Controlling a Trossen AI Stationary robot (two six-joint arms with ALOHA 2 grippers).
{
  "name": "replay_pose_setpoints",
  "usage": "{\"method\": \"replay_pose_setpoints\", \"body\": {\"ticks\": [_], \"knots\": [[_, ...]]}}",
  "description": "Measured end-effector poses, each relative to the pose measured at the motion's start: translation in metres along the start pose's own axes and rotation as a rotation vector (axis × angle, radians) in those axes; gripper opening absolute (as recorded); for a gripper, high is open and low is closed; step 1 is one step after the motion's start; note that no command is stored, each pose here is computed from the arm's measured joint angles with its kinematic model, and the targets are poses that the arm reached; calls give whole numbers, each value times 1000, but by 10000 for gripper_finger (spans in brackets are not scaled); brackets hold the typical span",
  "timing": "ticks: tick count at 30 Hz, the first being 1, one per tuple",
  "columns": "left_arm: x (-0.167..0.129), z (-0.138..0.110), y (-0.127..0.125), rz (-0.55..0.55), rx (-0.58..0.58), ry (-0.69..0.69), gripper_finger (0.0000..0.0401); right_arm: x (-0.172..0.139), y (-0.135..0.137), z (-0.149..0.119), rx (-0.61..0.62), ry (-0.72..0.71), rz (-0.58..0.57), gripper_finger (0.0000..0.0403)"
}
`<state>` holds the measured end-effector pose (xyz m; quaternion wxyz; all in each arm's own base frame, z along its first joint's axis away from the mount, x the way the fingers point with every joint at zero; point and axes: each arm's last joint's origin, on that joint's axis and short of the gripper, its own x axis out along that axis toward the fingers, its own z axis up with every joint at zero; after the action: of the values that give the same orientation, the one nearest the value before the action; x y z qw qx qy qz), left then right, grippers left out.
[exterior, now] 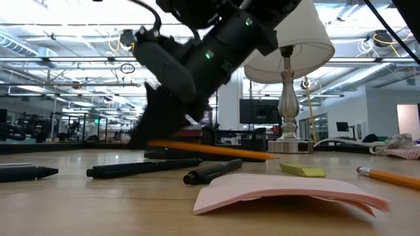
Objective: Pick and place office supplies into organizer
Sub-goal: Put the yellow pencil into the black desk organizer
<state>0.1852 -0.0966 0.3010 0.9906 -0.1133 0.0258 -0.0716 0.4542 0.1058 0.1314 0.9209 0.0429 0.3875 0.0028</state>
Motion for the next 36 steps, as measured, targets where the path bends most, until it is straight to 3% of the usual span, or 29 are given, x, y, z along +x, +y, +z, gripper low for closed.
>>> {"method": "replay_pose_setpoints", "body": {"ticks": [4, 12, 19, 29, 36], "knots": [[0, 0, 0, -2, -5, 0, 106, -10, 1, 11, -39, -61, -4, 17], [-2, 3, -7, -60, -31, -28, 106, -55, -5, 39, -106, -155, -222, 23], [-21, 10, -21, -158, 75, -69, 106, -74, -9, 57, -182, -270, -347, 24], [-38, 14, -28, -225, 101, -73, 106, -82, -44, 91, -293, -500, -455, 21], [-39, 12, -28, -228, 85, -57, 106, -84, -91, 101, -293, -542, -486, 20]]}}
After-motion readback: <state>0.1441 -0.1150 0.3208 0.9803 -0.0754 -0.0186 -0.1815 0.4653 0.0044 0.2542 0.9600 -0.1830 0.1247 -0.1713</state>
